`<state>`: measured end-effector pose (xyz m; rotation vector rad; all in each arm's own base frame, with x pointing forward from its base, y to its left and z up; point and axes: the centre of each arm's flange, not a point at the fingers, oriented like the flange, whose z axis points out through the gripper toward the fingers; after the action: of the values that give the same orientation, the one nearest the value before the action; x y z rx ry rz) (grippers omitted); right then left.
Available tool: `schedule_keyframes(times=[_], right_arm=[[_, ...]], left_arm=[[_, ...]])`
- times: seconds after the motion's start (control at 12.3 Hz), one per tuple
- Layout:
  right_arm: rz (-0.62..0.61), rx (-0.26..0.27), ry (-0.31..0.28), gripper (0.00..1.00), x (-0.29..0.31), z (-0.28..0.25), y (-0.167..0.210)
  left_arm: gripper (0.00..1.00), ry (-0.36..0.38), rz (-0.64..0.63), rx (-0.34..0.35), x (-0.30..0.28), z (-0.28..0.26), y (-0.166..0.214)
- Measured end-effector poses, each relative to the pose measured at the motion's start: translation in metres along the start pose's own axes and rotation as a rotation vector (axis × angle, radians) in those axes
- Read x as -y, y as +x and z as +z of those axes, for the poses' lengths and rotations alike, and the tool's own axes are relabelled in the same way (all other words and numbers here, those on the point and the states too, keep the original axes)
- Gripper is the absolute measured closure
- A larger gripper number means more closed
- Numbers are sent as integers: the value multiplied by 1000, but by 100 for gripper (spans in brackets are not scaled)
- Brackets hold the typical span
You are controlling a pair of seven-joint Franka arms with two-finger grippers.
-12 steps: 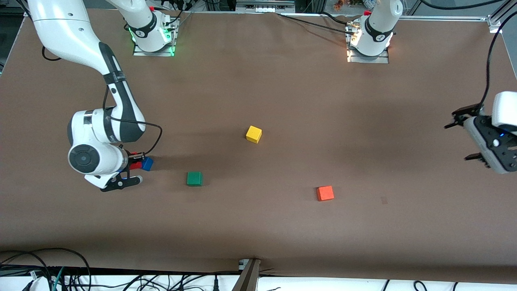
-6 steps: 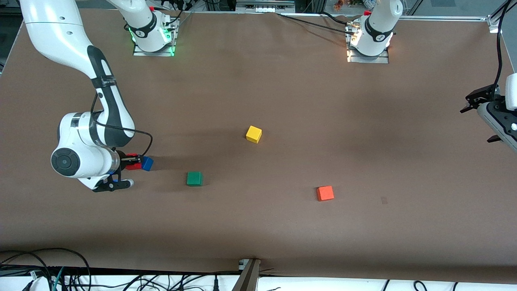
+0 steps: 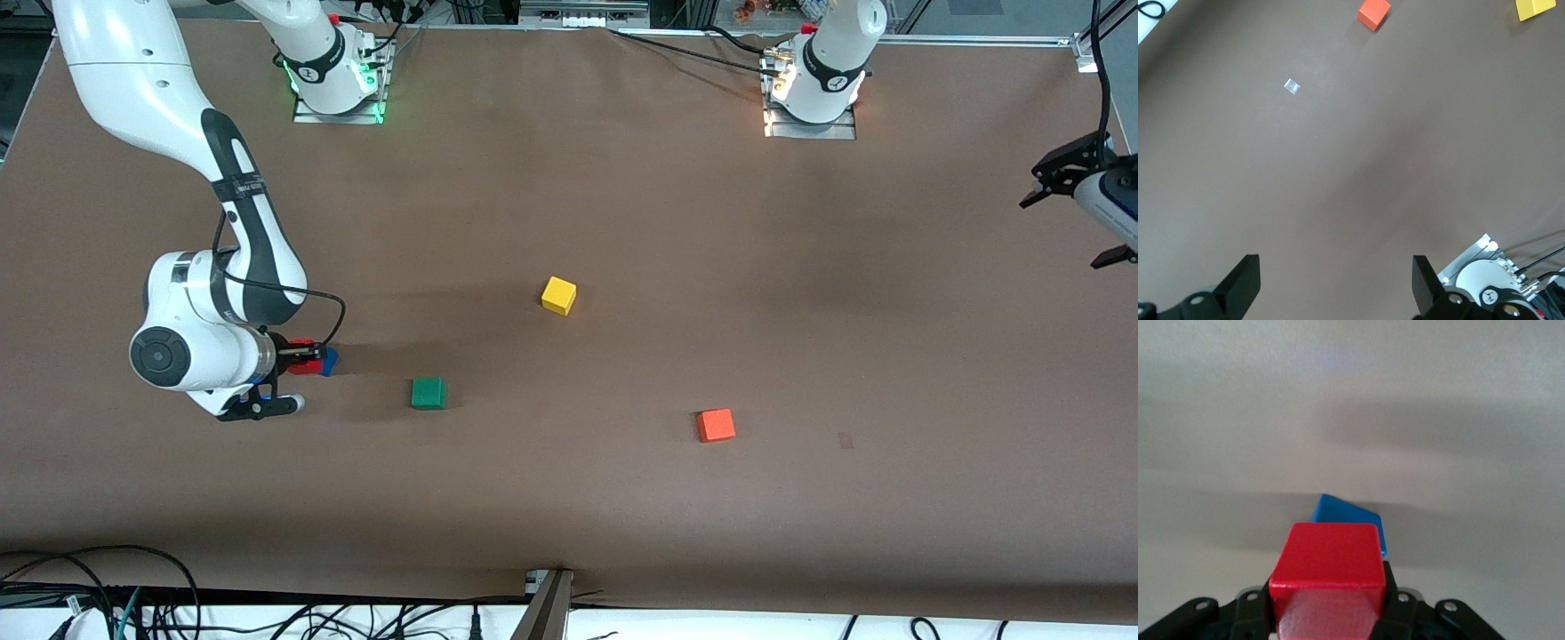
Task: Pass red block to right arm, stack on blue
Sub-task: 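Lower the red cube onto the blue cube and open the right gripper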
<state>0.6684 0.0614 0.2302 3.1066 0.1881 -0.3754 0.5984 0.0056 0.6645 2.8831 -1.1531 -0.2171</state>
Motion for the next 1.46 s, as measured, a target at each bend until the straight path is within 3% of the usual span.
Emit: schedule_keyframes(times=[0.08, 0.32, 0.41, 0.81, 0.97, 1.14, 1.46], right_arm=[[2, 2, 0, 39, -1, 2, 0], [3, -5, 0, 3, -1, 0, 0], [4, -23, -1, 0, -2, -8, 1], [50, -230, -11, 0, -26, -146, -21], [71, -277, -11, 0, -38, -201, -48], [77, -279, -8, 0, -42, -243, -78], [90, -207, -22, 0, -36, -305, -148]], left_arm=[[0, -6, -24, 7, -2, 0, -1], [0, -12, -115, -5, -13, 3, 8], [0, -1, -178, -12, -23, 6, 11], [0, 32, -419, -26, -53, 32, -17], [0, 26, -460, -22, -43, 50, -31], [0, 23, -538, -26, -42, 57, -36], [0, 26, -612, -34, -48, 56, -36]])
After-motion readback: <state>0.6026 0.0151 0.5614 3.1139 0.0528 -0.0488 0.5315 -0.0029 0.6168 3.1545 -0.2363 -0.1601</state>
